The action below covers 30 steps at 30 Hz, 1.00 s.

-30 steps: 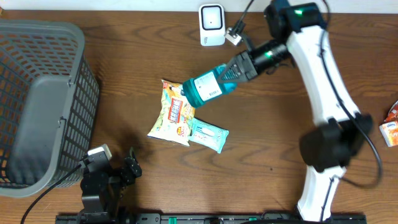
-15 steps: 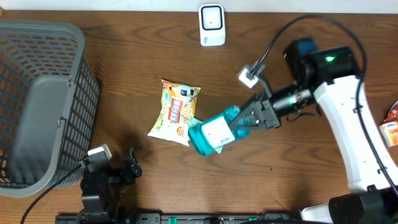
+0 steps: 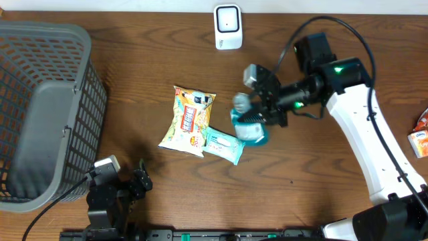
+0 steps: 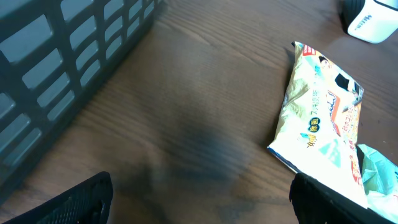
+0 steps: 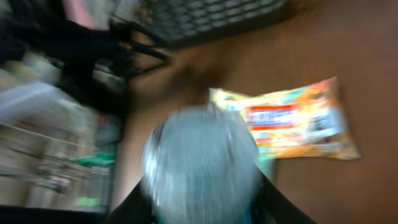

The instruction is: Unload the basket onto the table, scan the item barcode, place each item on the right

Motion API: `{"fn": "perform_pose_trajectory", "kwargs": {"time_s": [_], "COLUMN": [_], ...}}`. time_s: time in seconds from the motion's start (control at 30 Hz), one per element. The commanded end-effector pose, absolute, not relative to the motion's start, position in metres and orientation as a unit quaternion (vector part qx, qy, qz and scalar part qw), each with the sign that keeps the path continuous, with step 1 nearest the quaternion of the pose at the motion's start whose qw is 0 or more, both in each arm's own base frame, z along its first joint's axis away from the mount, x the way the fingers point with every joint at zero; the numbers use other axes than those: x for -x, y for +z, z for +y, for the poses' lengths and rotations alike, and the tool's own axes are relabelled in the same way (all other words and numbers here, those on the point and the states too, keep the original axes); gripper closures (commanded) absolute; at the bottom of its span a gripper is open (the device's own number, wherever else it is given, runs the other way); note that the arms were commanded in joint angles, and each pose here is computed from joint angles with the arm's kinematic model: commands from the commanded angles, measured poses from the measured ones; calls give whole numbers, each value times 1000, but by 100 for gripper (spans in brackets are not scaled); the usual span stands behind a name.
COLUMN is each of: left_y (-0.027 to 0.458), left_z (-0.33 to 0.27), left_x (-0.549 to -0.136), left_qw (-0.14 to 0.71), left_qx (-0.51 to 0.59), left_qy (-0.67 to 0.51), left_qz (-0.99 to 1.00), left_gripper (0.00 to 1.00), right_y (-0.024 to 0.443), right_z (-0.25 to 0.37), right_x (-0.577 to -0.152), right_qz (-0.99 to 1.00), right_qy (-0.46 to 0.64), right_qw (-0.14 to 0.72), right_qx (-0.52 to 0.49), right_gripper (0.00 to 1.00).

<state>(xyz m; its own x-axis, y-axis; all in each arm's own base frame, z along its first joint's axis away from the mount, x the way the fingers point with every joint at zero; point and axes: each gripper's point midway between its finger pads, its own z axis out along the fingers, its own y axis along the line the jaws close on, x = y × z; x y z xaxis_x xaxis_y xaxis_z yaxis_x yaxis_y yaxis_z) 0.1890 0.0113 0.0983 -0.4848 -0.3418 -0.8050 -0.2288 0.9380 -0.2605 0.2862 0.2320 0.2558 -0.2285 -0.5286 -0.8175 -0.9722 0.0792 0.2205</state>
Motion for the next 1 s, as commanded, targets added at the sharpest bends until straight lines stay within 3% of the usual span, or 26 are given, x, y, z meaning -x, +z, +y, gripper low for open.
{"fn": "perform_pose_trajectory", "kwargs": {"time_s": [0.0, 0.1, 0.47, 0.53, 0.7, 0.83, 0.97], "left_y": [98, 98, 98, 98, 98, 98, 98], "left_z": [13, 13, 13, 13, 13, 13, 13], "left_x": [-189, -189, -189, -189, -189, -189, -189], "left_qw": [481, 481, 481, 481, 481, 481, 481], "left_qx": [170, 170, 170, 170, 170, 170, 170], "left_qy": [-57, -57, -56, -57, -57, -57, -56], "left_qz": [858, 858, 858, 858, 858, 858, 858], "left_gripper": [9, 9, 9, 9, 9, 9, 9], "right_y": [251, 247, 215, 202, 163, 135, 97], "right_z": [237, 237, 235, 232, 237, 253, 262], "right_x": [-315, -342, -357, -363, -366, -364, -373], "right_qz": [717, 766, 800, 816, 819, 818, 827], "right_qy": [325, 272, 202, 191, 194, 192, 111], "right_qw": [303, 317, 314, 315, 307, 288, 274], "right_qx": [538, 489, 468, 446, 444, 459, 479], "right_gripper": [99, 99, 99, 89, 47, 30, 21]}}
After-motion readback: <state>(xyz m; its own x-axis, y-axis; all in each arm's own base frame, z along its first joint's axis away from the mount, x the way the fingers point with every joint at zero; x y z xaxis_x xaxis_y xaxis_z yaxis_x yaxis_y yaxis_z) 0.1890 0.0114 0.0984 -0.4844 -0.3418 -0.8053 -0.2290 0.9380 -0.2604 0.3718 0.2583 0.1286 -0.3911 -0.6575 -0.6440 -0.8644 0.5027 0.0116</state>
